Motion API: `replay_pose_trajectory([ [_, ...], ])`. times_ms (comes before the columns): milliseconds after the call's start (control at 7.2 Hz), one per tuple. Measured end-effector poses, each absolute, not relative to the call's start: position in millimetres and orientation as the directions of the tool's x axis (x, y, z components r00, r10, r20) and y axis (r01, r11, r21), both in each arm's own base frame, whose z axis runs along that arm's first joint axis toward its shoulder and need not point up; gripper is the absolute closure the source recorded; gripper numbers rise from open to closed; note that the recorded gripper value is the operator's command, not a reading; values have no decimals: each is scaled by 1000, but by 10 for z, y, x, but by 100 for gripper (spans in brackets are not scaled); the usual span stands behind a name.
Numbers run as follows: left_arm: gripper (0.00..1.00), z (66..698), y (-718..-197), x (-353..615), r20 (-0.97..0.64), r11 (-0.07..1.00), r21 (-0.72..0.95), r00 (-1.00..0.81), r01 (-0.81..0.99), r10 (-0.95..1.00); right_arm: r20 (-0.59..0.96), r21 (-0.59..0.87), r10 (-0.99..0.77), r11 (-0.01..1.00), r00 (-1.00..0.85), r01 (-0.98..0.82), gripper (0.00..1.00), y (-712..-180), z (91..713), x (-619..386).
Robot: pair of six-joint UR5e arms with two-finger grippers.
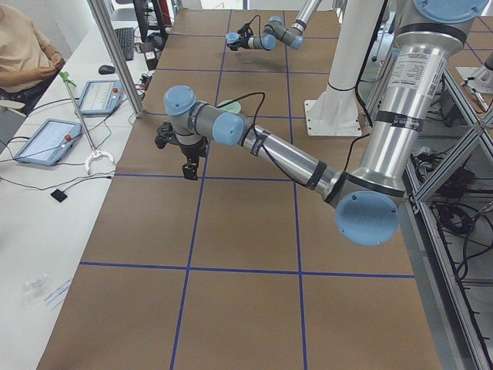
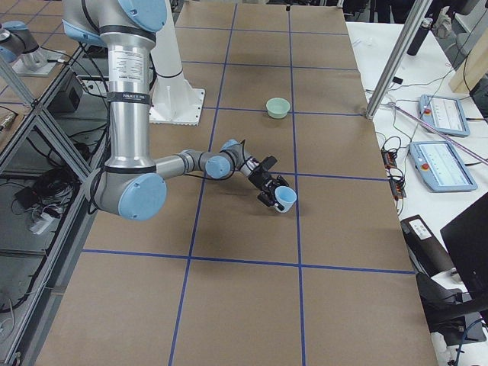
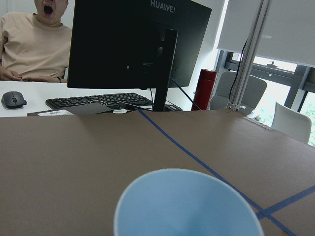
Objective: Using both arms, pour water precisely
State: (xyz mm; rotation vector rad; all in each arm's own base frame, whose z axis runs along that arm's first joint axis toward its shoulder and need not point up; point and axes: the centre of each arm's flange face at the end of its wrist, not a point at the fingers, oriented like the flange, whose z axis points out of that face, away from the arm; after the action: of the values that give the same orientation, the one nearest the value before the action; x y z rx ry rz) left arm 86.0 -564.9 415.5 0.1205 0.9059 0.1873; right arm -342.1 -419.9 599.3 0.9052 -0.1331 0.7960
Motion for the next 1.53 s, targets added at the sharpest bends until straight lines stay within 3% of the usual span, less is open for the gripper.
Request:
replay_pose_trajectory([
  [139,0,4150,-5657,862,-769,977,183,603,-111,213,428,646,567,353,704,-677,0,-4167,6074,-3497],
  [1529,0,4104,-5678,868,-770,976,188,601,-109,215,535,560,535,355,654,-749,0,-3875,5707,-3736],
])
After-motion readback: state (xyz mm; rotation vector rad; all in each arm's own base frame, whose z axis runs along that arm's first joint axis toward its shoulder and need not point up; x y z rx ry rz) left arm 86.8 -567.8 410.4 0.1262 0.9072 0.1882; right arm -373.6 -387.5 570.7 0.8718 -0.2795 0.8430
